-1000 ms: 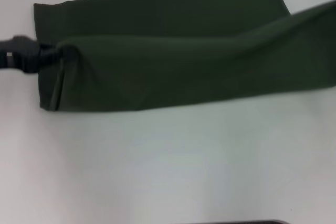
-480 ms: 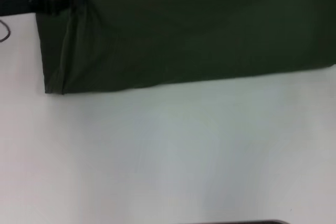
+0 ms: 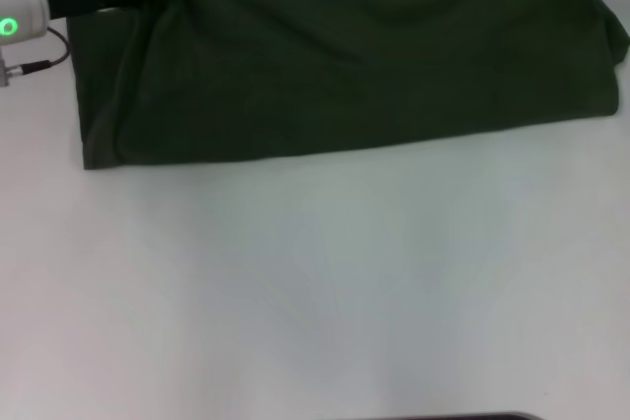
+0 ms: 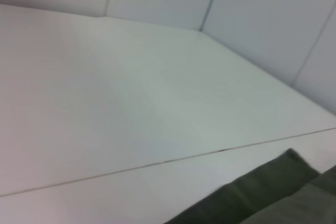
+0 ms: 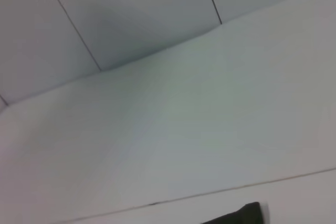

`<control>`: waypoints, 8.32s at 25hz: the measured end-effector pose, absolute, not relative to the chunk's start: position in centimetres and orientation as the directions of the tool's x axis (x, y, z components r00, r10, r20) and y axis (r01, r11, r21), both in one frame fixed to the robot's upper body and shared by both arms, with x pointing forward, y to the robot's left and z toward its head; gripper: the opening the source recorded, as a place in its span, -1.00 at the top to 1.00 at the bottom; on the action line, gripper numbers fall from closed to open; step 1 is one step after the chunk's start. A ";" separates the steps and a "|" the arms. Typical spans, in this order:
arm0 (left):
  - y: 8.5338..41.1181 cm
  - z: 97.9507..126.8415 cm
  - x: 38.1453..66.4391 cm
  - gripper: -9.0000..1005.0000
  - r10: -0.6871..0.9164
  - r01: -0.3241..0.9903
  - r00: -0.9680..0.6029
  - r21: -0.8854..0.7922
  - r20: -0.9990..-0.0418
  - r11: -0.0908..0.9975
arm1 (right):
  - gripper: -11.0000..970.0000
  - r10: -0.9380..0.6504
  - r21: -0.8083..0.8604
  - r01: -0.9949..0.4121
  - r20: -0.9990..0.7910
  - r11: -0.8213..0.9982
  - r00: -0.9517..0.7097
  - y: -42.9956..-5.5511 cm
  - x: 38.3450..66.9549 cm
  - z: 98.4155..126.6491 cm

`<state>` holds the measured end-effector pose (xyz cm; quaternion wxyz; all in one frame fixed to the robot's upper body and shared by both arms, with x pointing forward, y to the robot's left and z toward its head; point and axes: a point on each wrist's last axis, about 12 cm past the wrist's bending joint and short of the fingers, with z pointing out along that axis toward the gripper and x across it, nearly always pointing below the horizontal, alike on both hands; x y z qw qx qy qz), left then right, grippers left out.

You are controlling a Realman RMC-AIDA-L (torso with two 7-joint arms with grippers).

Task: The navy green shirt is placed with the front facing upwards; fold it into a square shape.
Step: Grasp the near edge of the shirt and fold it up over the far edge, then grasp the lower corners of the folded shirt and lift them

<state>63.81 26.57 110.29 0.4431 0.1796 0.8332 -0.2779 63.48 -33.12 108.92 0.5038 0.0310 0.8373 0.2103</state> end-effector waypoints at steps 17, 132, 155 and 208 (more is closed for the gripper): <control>26.4 109.2 64.6 0.88 0.008 0.434 -0.535 -0.267 -0.845 0.861 | 0.93 0.249 0.345 -0.126 -0.845 0.930 -0.473 -31.2 65.0 109.3; 30.0 108.5 56.4 -0.83 0.111 0.614 -0.521 -0.281 -0.847 0.737 | -0.46 0.295 0.537 -0.109 -0.608 0.836 -0.737 -38.3 55.0 106.4; 30.2 108.2 56.5 -0.83 0.105 0.593 -0.524 -0.273 -0.845 0.758 | -0.17 0.274 0.538 -0.132 -0.606 0.832 -0.747 -36.1 56.1 105.4; 34.5 106.2 53.5 -0.83 0.219 0.559 -0.646 -0.258 -0.731 0.788 | 0.95 0.307 0.541 -0.092 -0.600 0.836 -0.739 -37.4 55.3 105.1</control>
